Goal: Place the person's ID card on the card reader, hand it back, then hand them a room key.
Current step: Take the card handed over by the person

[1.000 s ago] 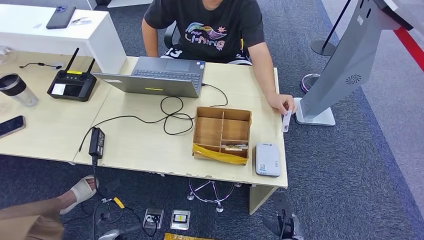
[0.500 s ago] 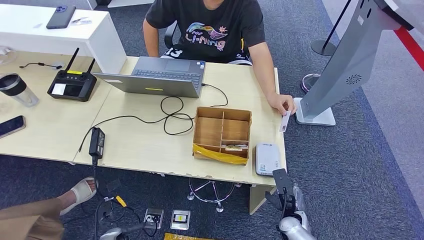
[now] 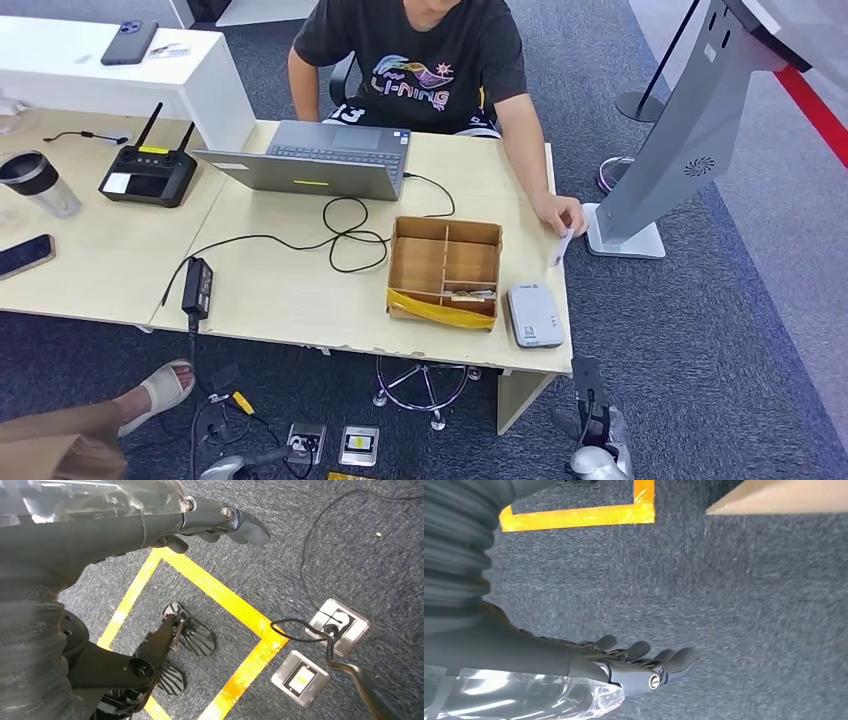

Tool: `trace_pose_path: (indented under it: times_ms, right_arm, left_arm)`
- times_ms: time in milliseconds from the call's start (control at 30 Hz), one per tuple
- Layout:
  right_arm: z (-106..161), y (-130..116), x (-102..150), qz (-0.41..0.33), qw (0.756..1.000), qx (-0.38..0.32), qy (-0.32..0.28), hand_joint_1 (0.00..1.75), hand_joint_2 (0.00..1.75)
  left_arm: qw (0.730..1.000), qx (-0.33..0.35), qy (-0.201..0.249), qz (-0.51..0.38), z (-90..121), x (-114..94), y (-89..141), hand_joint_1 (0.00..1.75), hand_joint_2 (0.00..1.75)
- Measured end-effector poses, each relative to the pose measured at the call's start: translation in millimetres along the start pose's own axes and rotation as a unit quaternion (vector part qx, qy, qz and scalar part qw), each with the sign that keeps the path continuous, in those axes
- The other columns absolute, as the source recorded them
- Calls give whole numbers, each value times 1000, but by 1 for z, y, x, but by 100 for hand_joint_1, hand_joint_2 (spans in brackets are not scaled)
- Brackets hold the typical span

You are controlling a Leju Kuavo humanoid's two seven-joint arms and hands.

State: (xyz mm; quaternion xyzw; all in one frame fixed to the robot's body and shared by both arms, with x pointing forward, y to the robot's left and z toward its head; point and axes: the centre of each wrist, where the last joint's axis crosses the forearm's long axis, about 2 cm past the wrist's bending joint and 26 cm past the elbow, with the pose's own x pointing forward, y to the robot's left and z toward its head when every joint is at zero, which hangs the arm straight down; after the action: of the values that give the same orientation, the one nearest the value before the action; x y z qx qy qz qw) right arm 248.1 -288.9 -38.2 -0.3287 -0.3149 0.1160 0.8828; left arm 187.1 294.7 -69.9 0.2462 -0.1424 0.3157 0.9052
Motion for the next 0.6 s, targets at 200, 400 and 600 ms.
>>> trace_pose_path:
  times_ms: [200, 400, 600]
  right_arm:
    - [13, 8, -71, 26, 997, 16, 74, 0, 175]
    - [17, 8, -87, 24, 995, 18, 91, 0, 175]
    - [17, 7, -91, 31, 994, 16, 102, 0, 175]
  left_arm:
    - [1000, 6, -5, -3, -3, -4, 5, 0, 175]
    - [1000, 7, -14, -7, -4, -3, 6, 0, 175]
    - [1000, 6, -21, -14, -3, -2, 5, 0, 175]
